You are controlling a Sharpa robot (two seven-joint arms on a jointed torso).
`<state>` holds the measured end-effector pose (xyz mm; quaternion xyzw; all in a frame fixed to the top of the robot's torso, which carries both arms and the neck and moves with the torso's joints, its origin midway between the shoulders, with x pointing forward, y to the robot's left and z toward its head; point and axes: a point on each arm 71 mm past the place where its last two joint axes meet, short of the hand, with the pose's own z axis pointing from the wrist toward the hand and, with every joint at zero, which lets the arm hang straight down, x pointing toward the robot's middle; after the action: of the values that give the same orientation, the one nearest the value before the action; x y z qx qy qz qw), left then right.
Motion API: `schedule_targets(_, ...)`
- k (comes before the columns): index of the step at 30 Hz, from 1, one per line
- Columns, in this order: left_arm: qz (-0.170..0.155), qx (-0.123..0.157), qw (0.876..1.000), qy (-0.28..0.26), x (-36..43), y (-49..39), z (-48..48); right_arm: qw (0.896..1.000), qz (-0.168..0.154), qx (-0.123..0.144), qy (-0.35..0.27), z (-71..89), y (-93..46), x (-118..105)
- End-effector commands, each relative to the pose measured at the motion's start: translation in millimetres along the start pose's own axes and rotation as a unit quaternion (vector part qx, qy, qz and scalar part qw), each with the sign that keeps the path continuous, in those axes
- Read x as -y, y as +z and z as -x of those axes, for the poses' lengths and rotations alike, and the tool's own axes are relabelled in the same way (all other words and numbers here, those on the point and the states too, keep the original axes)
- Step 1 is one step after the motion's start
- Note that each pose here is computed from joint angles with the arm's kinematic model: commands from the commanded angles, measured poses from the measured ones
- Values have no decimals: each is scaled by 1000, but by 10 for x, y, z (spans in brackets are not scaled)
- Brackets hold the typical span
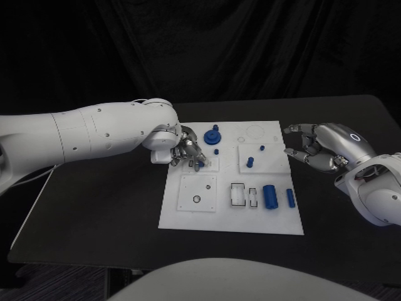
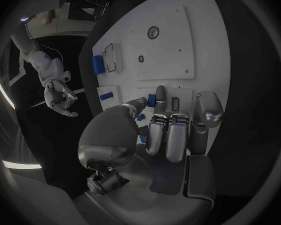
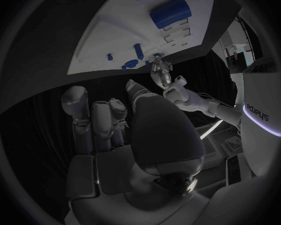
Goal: Assemble the parts on the task board
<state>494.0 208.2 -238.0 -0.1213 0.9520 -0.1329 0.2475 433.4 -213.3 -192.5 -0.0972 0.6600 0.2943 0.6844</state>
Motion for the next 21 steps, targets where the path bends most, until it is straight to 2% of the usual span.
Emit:
schedule_targets(1, 4, -18, 1000, 5, -32, 48, -84, 1000, -4, -6, 0, -16, -4, 1)
schedule_targets(21, 2, 4, 1000, -13, -76, 35, -64, 1000, -7, -13, -2, -29, -3, 11)
